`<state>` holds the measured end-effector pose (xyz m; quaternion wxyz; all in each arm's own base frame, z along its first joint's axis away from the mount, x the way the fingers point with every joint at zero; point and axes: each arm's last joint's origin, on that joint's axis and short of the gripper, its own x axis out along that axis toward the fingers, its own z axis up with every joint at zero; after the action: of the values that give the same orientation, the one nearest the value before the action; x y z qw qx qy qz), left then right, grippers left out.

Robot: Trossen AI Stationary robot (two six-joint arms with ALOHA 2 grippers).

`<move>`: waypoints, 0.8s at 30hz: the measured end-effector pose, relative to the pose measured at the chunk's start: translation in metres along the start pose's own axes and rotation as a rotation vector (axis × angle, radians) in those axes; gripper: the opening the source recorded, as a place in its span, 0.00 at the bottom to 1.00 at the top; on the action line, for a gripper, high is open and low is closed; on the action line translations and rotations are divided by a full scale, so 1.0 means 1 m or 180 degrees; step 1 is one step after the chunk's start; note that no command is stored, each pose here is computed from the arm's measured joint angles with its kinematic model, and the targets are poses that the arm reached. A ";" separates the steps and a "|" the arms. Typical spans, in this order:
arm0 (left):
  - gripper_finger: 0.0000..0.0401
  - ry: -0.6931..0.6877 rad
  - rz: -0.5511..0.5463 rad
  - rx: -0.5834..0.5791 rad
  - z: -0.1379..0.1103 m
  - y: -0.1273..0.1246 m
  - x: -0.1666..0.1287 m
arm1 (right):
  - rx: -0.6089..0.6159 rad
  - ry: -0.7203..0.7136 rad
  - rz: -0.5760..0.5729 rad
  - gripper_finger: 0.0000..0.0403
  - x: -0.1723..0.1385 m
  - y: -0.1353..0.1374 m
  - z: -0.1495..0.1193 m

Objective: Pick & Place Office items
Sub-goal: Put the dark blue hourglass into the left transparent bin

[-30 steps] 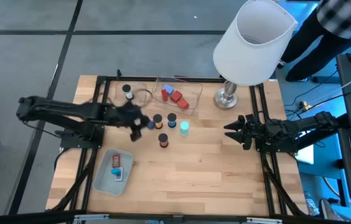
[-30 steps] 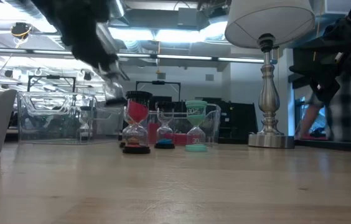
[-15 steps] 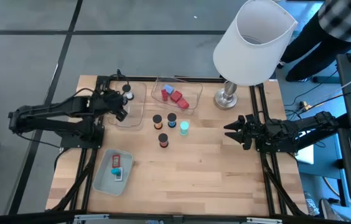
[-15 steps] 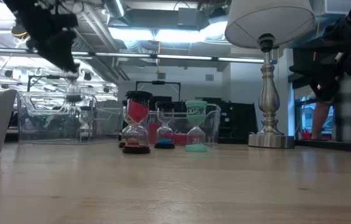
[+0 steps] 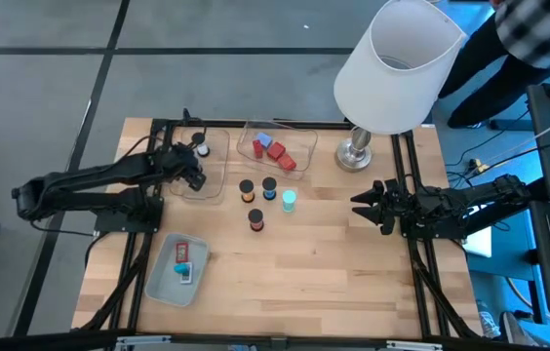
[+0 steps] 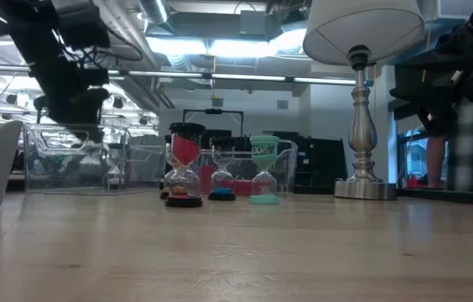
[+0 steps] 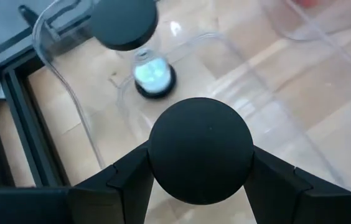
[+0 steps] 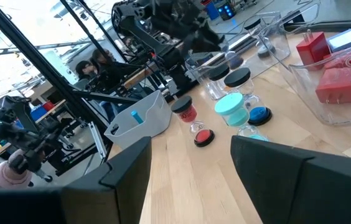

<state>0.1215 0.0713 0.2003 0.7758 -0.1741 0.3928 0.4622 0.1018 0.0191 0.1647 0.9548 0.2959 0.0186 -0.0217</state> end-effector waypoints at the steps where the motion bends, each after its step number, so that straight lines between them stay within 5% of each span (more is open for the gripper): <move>1: 0.52 0.0019 0.0022 -0.0028 0.000 0.000 0.002 | 0.0001 0.0000 0.0000 0.56 0.000 0.000 0.000; 24: 0.64 -0.0115 0.0098 0.0051 0.012 0.001 0.015 | 0.0000 0.0002 0.0000 0.56 0.000 0.000 0.000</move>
<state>0.1303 0.0875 0.1964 0.7769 -0.1534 0.3851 0.4739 0.1018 0.0192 0.1646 0.9548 0.2958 0.0188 -0.0216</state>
